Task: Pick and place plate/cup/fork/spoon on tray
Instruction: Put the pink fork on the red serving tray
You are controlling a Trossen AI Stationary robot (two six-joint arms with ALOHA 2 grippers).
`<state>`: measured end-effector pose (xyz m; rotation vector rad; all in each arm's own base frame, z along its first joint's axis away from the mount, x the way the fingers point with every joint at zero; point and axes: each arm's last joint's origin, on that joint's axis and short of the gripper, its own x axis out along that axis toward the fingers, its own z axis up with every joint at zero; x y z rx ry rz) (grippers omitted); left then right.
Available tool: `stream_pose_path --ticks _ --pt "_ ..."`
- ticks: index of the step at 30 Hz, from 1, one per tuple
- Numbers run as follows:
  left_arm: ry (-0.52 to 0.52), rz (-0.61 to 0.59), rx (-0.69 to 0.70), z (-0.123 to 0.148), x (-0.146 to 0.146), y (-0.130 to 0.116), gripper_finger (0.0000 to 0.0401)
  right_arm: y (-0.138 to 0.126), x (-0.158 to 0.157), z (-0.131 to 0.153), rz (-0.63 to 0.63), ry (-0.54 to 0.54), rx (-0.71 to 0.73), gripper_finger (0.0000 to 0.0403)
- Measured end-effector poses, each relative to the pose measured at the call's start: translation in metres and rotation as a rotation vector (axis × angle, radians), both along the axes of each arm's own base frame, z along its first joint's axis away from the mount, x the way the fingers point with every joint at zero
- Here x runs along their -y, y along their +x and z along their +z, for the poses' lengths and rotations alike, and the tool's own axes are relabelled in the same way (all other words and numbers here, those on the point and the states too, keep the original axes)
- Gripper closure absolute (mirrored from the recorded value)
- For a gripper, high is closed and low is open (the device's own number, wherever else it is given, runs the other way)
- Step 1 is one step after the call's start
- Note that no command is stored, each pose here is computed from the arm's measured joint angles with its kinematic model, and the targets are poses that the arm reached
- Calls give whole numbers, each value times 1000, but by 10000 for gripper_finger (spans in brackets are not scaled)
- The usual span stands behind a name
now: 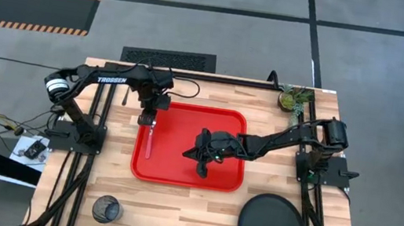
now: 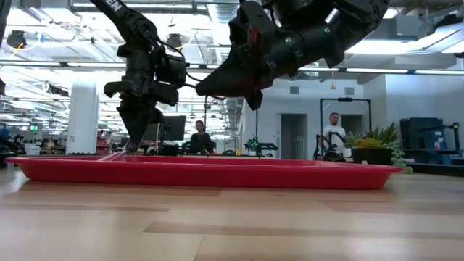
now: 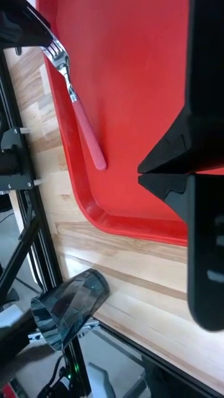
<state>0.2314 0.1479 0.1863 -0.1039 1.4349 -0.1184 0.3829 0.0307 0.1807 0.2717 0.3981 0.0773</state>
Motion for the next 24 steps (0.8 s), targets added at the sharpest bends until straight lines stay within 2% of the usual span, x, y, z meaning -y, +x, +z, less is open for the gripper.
stream_pose_path --ticks 4,13,24 --pt "-49 -13 -8 0 6 0 372 0 -4 0 7 6 -1 388" --pt "-15 -62 -15 0 20 10 355 -1 -6 0 13 7 -1 389" --pt "-6 -60 -23 0 27 14 353 -1 -6 0 12 9 -2 389"
